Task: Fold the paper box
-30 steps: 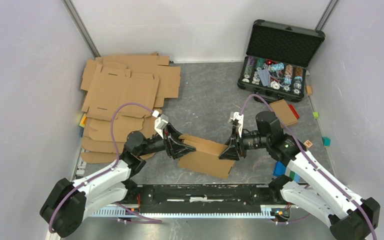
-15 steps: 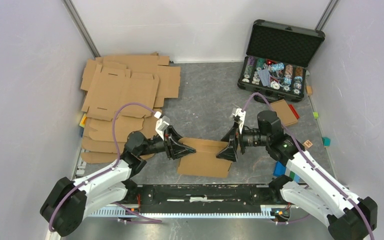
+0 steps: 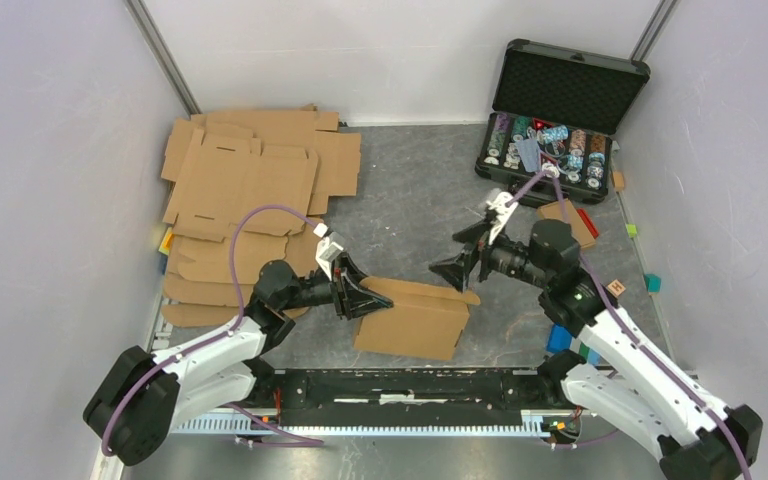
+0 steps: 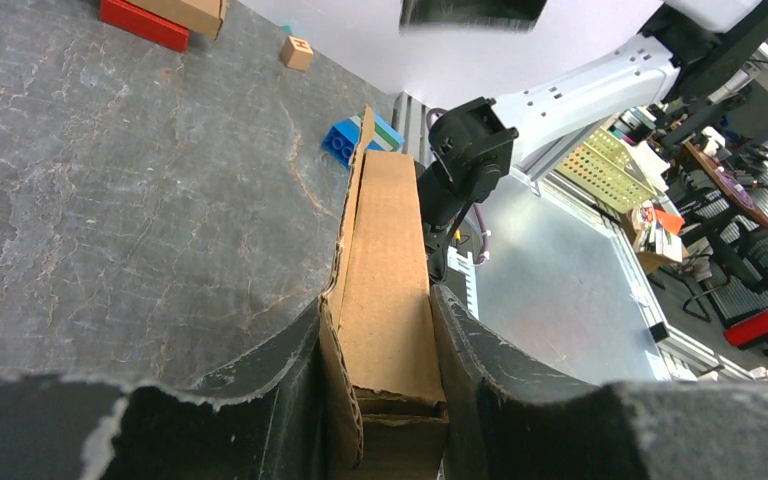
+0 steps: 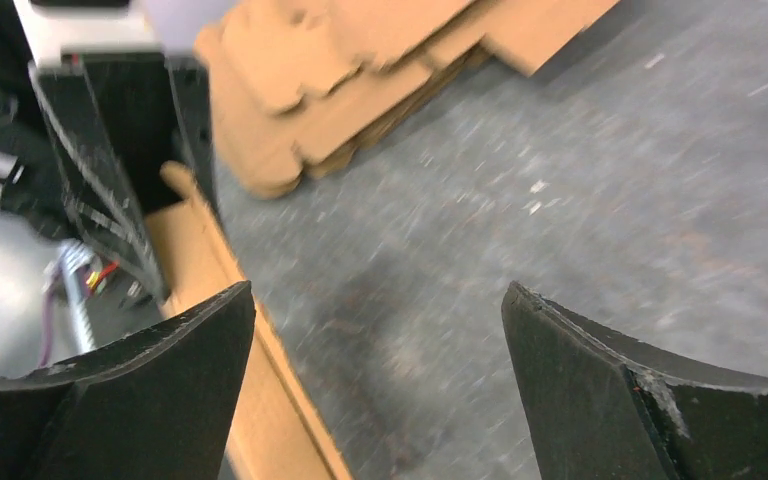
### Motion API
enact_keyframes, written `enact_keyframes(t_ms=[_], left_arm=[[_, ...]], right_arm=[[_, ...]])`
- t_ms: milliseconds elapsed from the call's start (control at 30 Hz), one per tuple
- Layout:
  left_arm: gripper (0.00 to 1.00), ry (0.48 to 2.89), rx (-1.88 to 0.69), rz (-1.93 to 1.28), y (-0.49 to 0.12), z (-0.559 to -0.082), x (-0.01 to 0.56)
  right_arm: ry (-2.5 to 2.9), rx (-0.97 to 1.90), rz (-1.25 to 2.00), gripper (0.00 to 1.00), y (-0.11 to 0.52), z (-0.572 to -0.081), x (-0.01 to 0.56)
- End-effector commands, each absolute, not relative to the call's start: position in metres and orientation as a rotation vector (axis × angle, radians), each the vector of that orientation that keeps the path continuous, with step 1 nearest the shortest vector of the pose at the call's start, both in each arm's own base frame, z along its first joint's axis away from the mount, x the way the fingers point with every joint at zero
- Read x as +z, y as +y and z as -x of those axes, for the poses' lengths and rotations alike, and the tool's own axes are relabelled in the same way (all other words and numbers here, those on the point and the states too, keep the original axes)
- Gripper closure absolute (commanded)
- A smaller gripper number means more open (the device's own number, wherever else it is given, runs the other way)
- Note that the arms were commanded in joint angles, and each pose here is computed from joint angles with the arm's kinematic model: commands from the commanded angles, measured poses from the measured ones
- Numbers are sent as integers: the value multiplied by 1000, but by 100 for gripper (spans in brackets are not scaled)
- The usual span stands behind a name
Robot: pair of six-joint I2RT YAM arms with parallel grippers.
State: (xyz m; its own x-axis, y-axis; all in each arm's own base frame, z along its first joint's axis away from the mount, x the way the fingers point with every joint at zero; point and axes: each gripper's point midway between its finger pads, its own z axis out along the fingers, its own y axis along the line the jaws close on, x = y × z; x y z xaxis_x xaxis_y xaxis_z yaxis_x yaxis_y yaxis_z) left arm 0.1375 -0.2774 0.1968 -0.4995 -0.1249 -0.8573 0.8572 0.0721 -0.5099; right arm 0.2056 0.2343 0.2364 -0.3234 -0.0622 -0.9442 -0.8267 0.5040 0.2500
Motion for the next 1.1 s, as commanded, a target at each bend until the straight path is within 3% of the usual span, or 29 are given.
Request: enact_keyframes(t_ms=[0, 167, 333, 533, 633, 800, 967, 1067], left_arm=[[79, 1460, -1564, -783, -279, -134, 217], [78, 1456, -1543, -769, -276, -135, 217], [77, 1452, -1536, -764, -276, -136, 218], [77, 1454, -1526, -760, -275, -137, 218], [77, 1463, -1521, -758, -275, -138, 216], [77, 1491, -1502, -743, -276, -143, 212], [77, 1509, -1487, -732, -276, -146, 209], [77, 1487, -1490, -735, -275, -144, 212]], right_arm=[[1442, 828, 457, 2, 207, -230, 310], [1227, 930, 613, 2, 222, -201, 316], [1422, 1054, 881, 2, 266, -209, 292], [1635, 1067, 471, 2, 257, -249, 286], [1615, 1004, 439, 2, 248, -257, 288], [1505, 993, 685, 3, 259, -243, 284], [1418, 1203, 1097, 2, 288, -197, 275], [1452, 1140, 1257, 2, 296, -185, 254]])
